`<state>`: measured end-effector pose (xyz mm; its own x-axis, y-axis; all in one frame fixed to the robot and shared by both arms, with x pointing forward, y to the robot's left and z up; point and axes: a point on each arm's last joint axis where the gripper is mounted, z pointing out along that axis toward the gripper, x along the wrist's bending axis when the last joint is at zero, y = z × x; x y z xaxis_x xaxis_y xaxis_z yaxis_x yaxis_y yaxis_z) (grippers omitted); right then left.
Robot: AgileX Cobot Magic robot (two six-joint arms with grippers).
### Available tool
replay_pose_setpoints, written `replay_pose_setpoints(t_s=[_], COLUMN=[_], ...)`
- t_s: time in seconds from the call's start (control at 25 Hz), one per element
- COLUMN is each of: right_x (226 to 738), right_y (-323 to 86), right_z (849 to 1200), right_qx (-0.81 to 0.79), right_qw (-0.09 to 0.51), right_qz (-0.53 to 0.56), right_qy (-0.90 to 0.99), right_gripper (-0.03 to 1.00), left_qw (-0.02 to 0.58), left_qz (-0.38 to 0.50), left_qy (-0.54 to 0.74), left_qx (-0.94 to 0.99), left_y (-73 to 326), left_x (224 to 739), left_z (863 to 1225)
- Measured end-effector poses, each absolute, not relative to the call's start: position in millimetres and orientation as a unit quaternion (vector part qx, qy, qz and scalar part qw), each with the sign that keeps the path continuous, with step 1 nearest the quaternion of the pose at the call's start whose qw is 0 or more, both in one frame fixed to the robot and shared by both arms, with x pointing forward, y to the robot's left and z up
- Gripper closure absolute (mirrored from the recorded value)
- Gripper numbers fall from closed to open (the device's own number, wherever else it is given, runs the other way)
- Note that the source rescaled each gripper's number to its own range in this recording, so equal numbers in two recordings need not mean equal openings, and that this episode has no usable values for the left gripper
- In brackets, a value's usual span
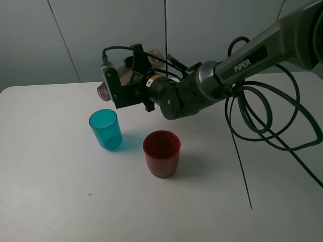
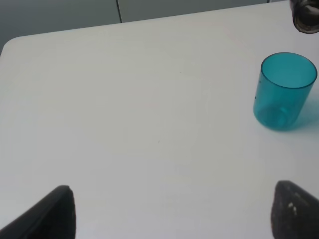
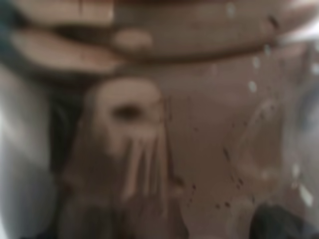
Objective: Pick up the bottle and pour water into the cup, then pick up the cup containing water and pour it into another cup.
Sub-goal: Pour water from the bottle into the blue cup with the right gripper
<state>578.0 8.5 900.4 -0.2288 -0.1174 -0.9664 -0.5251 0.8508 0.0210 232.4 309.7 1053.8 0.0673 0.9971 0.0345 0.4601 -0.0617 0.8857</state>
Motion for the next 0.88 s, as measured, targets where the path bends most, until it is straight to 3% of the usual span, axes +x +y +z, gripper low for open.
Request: replay_pose_setpoints(t_s=[0.88], right_x=[581.5], right_y=[6.4], right_z=[903.0], right_qx=[-0.242], right_qw=[0.599], right_qz=[0.168], right_qy=[0.745], right_gripper=[0.97], left_qw=[0.368], left_qz=[0.364], left_qy=[0.577], left_qx=[0.631], left_y=[309.7], left_x=[232.4], left_z=[1053.8])
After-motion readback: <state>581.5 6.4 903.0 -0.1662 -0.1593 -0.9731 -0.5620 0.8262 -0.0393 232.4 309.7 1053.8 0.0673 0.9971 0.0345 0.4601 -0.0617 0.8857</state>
